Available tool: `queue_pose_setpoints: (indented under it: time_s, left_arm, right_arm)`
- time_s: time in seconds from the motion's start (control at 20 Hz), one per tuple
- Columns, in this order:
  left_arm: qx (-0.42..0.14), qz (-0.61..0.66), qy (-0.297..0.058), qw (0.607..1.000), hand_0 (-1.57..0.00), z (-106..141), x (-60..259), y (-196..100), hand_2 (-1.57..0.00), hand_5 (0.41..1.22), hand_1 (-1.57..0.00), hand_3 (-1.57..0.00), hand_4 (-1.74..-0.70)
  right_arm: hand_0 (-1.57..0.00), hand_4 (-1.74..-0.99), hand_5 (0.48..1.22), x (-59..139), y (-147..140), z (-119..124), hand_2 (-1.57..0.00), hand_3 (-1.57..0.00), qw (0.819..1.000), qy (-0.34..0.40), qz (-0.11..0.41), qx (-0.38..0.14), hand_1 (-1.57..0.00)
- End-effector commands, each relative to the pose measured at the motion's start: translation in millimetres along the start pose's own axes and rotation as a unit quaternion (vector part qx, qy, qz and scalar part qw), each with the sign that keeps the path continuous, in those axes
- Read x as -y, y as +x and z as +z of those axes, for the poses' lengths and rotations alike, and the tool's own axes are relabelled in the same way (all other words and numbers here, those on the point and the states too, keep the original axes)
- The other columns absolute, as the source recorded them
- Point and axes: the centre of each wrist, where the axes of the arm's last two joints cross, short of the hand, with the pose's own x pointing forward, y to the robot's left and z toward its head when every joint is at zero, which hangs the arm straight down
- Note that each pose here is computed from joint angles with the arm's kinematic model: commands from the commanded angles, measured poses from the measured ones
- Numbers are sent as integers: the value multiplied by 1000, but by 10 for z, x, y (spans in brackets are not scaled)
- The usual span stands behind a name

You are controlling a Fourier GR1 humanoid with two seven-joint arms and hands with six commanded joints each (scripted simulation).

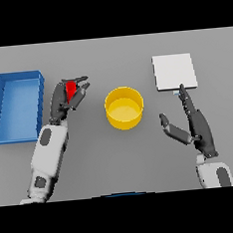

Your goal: Pick up the red beaker and tilt it to pour out 1 green nut into yellow bowl. Pick up the yellow bowl and place it on the metallic measuring scale.

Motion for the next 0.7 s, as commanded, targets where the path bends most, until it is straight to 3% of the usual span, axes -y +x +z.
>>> queue_pose_setpoints:
  time_s: [0.0,0.25,0.45,0.65]
  left_arm:
    - [10,-6,5,1000,-1510,-7,-18,48,-1512,1103,-1511,-1512,-1679]
    - [48,-56,-3,997,-1551,-33,-74,381,-1552,1101,-1551,-1552,-1721]
    - [57,-195,-75,976,-1563,-85,-29,641,-1563,1121,-1563,-1563,-1733]
    - [59,-241,-102,963,-1563,-87,-35,715,-1563,1114,-1563,-1563,-1733]
  right_arm:
    - [1,-1263,671,21,-9,14,1,1,1000,-3,4,-3,1]
    - [1,-1245,673,-5,-14,12,1,1,1000,-5,13,9,1]
    - [1,-1243,691,-22,-11,34,1,1,1000,-5,28,4,1]
    - [1,-1243,705,16,8,53,1,1,1000,-10,28,-4,1]
